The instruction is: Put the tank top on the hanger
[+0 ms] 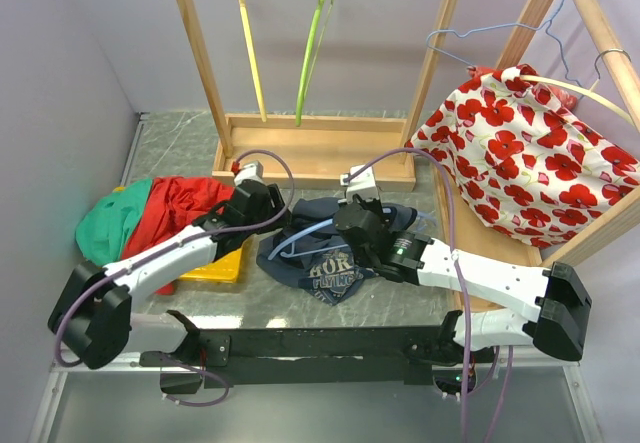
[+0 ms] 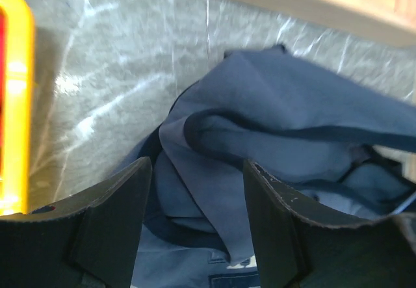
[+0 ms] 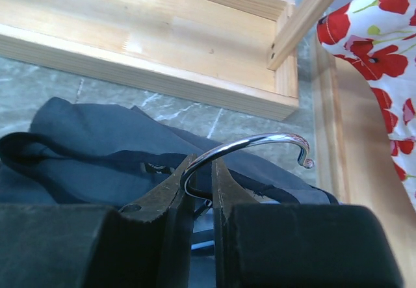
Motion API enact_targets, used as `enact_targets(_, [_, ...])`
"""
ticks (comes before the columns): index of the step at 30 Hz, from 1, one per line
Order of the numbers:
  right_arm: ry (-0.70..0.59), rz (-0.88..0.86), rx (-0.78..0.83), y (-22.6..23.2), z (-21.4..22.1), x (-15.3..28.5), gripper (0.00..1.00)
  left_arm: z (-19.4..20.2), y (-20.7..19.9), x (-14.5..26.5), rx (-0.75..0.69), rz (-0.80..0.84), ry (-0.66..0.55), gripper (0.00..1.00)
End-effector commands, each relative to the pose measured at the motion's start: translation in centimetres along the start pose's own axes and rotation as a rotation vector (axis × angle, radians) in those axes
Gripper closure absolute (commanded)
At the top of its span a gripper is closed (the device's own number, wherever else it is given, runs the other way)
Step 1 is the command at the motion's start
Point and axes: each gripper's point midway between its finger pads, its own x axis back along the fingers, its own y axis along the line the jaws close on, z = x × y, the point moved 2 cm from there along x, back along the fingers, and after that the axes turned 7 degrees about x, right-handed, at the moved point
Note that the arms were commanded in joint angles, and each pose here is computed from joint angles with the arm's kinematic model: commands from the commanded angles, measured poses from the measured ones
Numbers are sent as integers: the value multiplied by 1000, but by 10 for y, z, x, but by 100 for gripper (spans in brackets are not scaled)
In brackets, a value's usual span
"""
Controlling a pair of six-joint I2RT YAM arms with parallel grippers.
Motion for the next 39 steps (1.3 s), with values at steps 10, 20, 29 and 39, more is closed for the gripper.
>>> enact_targets(10, [-40, 83, -21, -14, -24, 3, 100, 8, -24, -41, -7, 71, 57, 44])
enact_targets(20, [-17, 166, 31, -19, -22, -6, 100, 13, -7, -40, 6, 43, 46, 93])
enact_targets(29, [6, 231, -2, -28, -31, -27, 100, 16, 11, -16, 4, 37, 37, 99])
enact_targets(39, [21, 276, -6, -36, -35, -43, 100, 8, 9, 10, 3, 72, 15, 99])
